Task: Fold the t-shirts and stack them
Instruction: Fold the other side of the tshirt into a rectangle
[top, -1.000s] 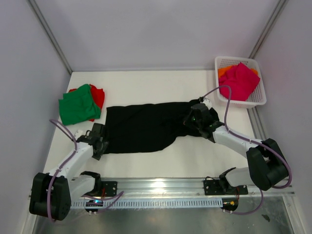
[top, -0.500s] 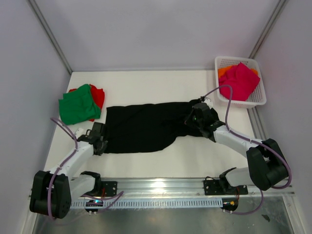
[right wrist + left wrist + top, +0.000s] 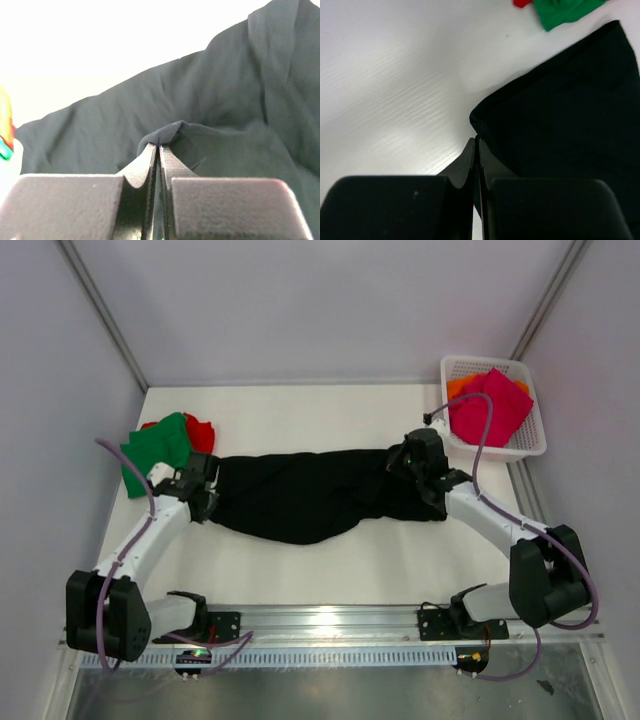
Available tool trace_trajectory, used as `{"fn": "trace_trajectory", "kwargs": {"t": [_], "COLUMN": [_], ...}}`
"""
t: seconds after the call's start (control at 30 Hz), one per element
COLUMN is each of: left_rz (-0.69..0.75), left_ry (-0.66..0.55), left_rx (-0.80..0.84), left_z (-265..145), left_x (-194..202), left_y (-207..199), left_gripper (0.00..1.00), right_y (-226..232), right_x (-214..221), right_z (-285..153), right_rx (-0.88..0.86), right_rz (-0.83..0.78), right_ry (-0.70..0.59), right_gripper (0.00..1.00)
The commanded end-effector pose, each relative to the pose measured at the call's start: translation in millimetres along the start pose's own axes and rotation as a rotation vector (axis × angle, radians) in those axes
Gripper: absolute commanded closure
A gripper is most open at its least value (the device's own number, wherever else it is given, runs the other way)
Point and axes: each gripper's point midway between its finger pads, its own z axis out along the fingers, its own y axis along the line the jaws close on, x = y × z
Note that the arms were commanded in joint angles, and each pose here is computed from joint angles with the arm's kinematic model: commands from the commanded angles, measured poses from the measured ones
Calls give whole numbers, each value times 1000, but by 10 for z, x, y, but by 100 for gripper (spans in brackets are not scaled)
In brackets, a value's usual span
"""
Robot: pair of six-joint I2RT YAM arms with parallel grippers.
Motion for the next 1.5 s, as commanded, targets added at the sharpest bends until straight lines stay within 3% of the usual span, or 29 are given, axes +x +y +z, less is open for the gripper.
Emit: {"fn": "trace_trajectory", "kwargs": {"t": [0.0, 0.6, 1.13, 1.47], "left_rz": [37, 96, 137, 260], "left_ry": [-75, -173, -318, -300], "left_rx": [-26, 16, 62, 61], "left_z": [-92, -248, -445, -301], "left_x": [-251, -686, -1240, -1238], "left_y": [-96, -599, -1197, -1498], "left_gripper": [100, 100, 98, 97], "right_y": [114, 31, 81, 117], "right_x": [-558, -1440, -1662, -1742], "right_z": [2, -86, -55, -71], "right_rx": [-9, 33, 40, 36], "right_rz": [-22, 23, 50, 86], "right_ry": [-133, -262, -291, -315], "right_gripper": [95, 95, 95, 95]}}
